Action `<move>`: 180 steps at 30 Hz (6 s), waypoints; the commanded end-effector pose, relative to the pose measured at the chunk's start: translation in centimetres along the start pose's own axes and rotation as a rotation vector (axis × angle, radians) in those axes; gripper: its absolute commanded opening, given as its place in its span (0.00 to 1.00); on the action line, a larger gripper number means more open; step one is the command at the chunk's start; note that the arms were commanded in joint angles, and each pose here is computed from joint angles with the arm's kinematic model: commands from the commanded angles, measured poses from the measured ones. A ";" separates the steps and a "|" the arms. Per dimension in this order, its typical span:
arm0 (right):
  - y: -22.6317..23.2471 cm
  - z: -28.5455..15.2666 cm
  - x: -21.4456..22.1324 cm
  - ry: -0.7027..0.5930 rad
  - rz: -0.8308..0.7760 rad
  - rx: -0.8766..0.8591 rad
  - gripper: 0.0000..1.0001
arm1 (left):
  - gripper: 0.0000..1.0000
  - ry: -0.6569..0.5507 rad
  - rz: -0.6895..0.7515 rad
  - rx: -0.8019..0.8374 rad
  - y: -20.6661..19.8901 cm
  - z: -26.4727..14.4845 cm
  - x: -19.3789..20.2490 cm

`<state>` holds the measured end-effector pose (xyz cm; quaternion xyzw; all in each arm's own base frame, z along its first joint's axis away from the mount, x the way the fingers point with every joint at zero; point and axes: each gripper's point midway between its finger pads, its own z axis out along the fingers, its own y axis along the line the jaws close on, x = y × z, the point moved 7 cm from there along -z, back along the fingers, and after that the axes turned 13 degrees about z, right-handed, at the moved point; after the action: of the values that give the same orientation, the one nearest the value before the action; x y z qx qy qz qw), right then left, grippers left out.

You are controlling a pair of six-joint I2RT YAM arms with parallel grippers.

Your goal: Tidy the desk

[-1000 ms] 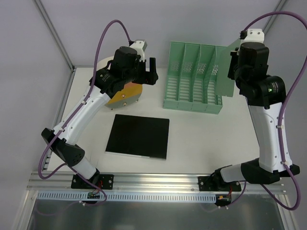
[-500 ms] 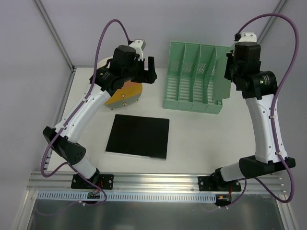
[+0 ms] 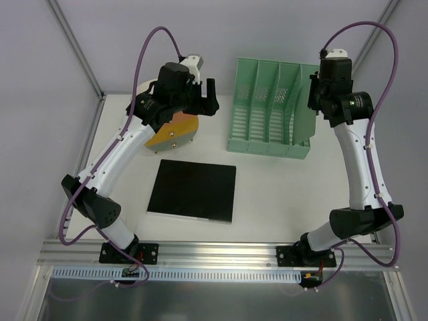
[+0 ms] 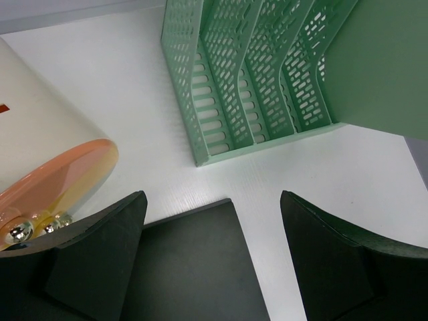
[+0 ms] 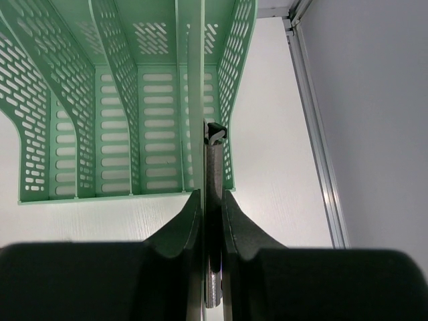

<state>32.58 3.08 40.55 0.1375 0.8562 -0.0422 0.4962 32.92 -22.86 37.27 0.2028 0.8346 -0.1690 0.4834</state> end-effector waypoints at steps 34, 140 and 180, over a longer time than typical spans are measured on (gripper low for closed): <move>0.0 6.6 -0.5 0.115 0.039 -0.036 0.01 | 0.82 0.002 0.006 0.023 0.4 1.0 -0.3; 11.2 -5.6 41.0 0.606 0.442 -0.768 0.56 | 0.85 0.371 -0.407 -0.614 6.6 -6.2 31.9; 12.5 -6.5 42.5 0.690 0.567 -0.919 0.56 | 0.66 0.441 -0.506 -0.522 6.8 -3.7 35.0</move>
<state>10.66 24.04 7.07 0.1398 0.8485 0.4736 0.1902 18.06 -8.98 8.36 -0.1040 0.9531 -0.0073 0.2840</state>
